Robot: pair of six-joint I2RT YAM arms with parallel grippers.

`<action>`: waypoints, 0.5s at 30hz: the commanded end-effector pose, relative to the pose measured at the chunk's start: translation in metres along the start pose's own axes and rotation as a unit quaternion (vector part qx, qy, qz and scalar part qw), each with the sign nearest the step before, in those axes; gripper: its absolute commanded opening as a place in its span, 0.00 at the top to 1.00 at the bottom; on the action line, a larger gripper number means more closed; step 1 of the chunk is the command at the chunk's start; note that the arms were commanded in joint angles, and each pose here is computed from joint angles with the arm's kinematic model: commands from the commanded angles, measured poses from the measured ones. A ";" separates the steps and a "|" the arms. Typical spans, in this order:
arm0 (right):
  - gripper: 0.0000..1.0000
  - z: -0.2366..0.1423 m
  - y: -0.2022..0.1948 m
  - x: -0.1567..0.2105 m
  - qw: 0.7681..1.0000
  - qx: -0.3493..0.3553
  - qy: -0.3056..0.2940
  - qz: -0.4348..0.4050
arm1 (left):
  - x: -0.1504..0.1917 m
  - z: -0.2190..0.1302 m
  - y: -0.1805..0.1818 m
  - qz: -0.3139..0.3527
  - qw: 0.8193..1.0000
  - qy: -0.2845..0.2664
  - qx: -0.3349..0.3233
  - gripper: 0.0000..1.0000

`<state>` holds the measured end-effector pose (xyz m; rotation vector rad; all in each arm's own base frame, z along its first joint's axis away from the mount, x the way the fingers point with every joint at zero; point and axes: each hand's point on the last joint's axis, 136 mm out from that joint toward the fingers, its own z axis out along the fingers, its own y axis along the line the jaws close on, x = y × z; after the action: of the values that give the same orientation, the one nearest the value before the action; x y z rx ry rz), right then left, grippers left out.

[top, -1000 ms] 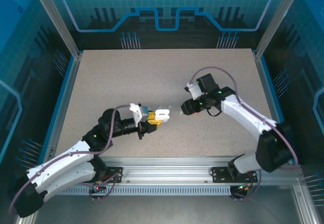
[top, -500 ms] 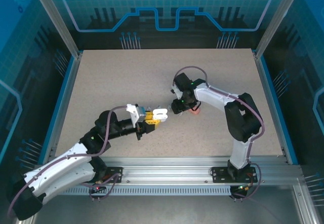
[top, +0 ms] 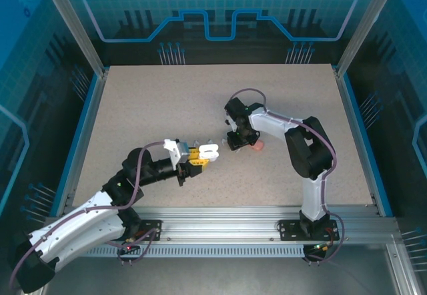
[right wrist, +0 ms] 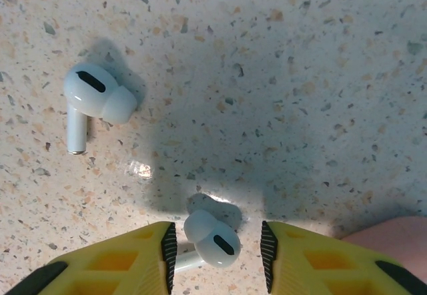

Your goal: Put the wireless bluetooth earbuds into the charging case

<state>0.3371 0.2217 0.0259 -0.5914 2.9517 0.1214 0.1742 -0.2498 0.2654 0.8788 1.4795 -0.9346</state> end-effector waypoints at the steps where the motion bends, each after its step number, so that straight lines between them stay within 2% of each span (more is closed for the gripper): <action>1: 0.61 0.003 0.003 0.003 1.000 0.006 0.017 0.001 | 0.000 -0.001 0.000 0.017 1.000 -0.003 -0.004 0.88; 15: 0.67 0.018 0.006 0.012 0.999 -0.003 0.043 0.001 | 0.002 -0.001 0.001 0.017 1.000 0.000 -0.008 0.88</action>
<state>0.3341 0.2199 0.0157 -0.5983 2.9902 0.1013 0.1755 -0.2492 0.2645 0.8847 1.4759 -0.9152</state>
